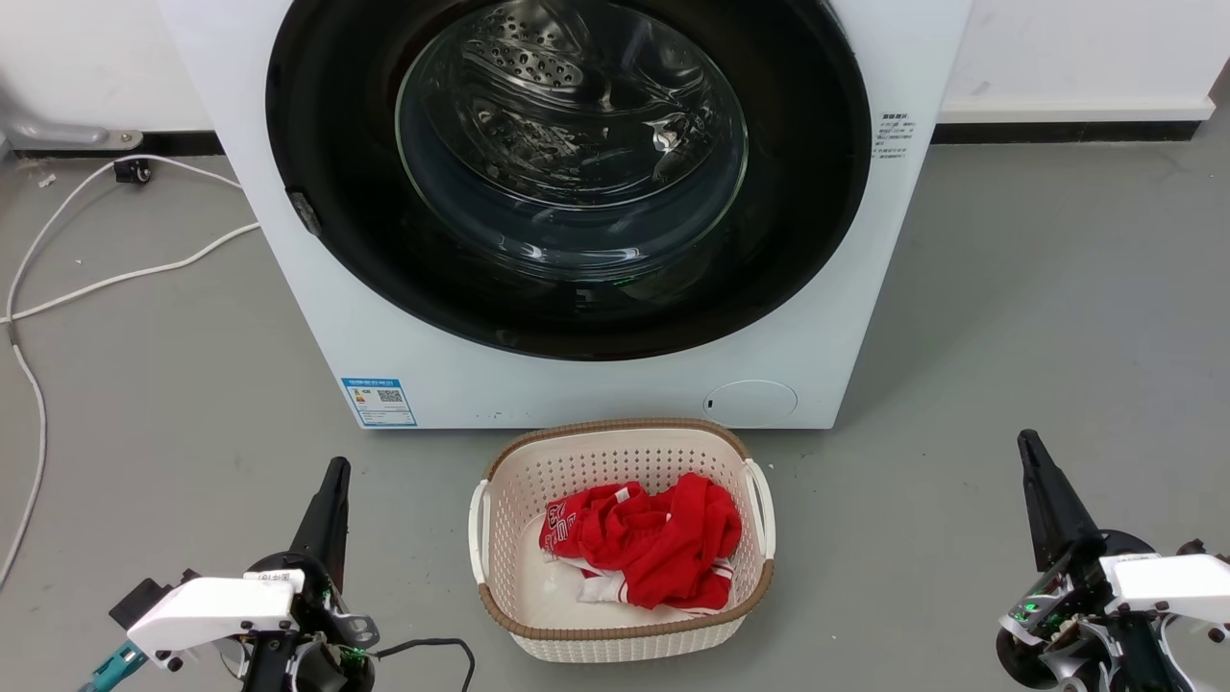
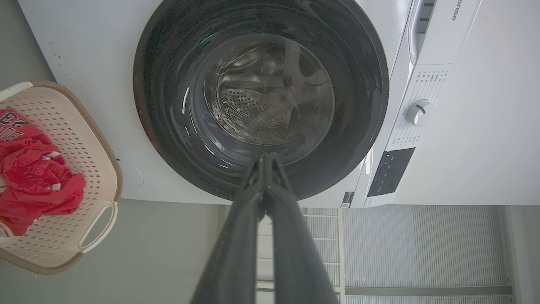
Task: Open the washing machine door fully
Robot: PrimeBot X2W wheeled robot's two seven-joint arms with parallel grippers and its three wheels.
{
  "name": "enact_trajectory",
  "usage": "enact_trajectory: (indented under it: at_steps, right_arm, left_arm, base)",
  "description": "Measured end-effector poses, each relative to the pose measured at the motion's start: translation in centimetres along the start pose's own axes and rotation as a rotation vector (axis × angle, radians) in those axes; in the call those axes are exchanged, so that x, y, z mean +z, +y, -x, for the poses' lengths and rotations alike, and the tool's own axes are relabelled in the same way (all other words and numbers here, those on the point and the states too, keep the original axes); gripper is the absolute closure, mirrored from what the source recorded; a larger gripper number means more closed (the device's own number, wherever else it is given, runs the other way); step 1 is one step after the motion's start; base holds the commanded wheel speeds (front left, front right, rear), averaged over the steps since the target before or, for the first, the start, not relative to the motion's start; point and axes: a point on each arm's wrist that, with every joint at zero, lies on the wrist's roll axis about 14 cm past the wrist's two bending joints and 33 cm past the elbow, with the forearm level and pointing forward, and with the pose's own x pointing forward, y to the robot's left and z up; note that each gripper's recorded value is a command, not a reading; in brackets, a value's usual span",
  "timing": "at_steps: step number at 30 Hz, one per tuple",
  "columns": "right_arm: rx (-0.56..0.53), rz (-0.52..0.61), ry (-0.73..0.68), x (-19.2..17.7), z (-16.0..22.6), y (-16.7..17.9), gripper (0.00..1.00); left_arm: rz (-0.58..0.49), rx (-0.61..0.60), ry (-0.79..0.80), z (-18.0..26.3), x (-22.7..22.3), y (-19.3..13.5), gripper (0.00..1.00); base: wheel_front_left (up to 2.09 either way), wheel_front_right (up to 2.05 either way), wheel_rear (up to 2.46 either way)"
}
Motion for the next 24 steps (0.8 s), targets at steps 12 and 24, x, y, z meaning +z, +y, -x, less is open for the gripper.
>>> enact_trajectory:
  at_steps: [12,24]
  right_arm:
    - [-0.055,-0.004,-0.009,0.0,0.9,-1.9,0.0]
    - [-0.024,0.072,-0.038,0.1,0.9,-0.8,0.0]
  left_arm:
    - [0.006,0.055,0.001,0.8,-0.3,1.9,0.0]
    - [-0.046,0.008,-0.007,0.5,-1.0,0.3,0.0]
  base:
    - [0.0,0.0,0.0]
    - [0.0,0.0,0.0]
